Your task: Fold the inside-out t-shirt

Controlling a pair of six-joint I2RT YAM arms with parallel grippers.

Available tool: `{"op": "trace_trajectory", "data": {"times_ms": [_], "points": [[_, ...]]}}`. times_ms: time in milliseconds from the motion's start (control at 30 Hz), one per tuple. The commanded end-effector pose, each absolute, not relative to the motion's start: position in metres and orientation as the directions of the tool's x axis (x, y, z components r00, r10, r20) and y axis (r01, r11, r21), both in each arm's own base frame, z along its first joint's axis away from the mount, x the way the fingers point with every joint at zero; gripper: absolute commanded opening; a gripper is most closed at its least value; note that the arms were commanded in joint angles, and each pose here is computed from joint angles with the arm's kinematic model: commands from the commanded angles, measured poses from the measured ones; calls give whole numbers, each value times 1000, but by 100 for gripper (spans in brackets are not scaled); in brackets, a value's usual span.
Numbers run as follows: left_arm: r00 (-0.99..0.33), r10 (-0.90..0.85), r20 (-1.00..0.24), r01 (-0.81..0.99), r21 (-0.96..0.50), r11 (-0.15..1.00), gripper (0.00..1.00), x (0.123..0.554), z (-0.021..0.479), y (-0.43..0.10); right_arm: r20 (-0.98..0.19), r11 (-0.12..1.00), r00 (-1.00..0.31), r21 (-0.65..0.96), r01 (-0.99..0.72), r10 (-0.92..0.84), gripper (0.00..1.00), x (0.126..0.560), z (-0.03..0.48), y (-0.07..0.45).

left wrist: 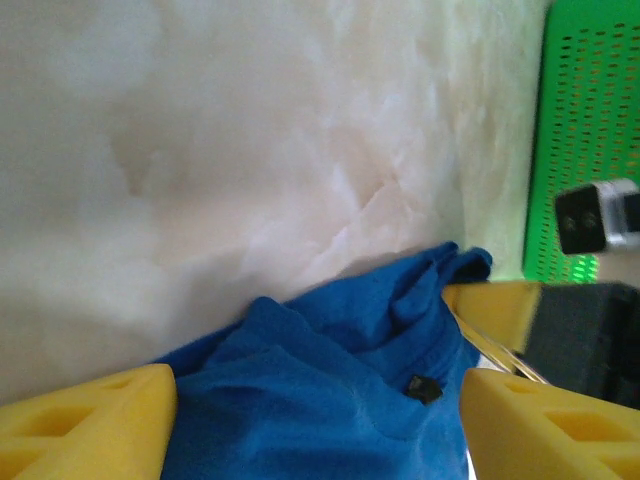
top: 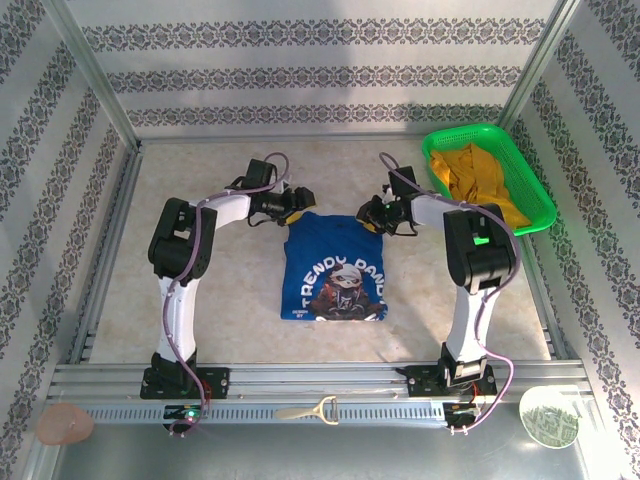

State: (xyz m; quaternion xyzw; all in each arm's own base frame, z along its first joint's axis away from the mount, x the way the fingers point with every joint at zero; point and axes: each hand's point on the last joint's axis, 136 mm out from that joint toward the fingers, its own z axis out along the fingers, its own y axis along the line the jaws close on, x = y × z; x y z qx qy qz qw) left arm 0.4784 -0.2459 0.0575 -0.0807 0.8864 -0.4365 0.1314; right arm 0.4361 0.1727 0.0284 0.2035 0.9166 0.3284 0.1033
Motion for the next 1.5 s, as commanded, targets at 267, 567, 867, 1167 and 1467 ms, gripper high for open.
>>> {"op": "trace_trajectory", "data": {"times_ms": [267, 567, 867, 1167, 1467], "points": [[-906, -315, -284, 43, -800, 599, 76, 509, 120, -226, -212, 677, -894, 725, 127, 394, 40, 472, 122, 172], [-932, -232, -277, -43, -554, 831, 85, 443, 108, -171, -253, 805, -878, 554, 213, 406, 73, 426, 98, 118], [-976, -96, -197, 3, -451, 892, 87, 406, 62, -185, -193, 831, -899, 493, 257, 392, 76, 401, 57, 109], [-983, -61, -175, 19, -424, 905, 87, 395, 39, -204, -157, 850, -911, 449, 277, 380, 76, 381, 34, 113], [-983, -56, -175, 28, -443, 896, 87, 392, 32, -225, -138, 870, -938, 436, 232, 319, 76, 372, 23, 145]]}}
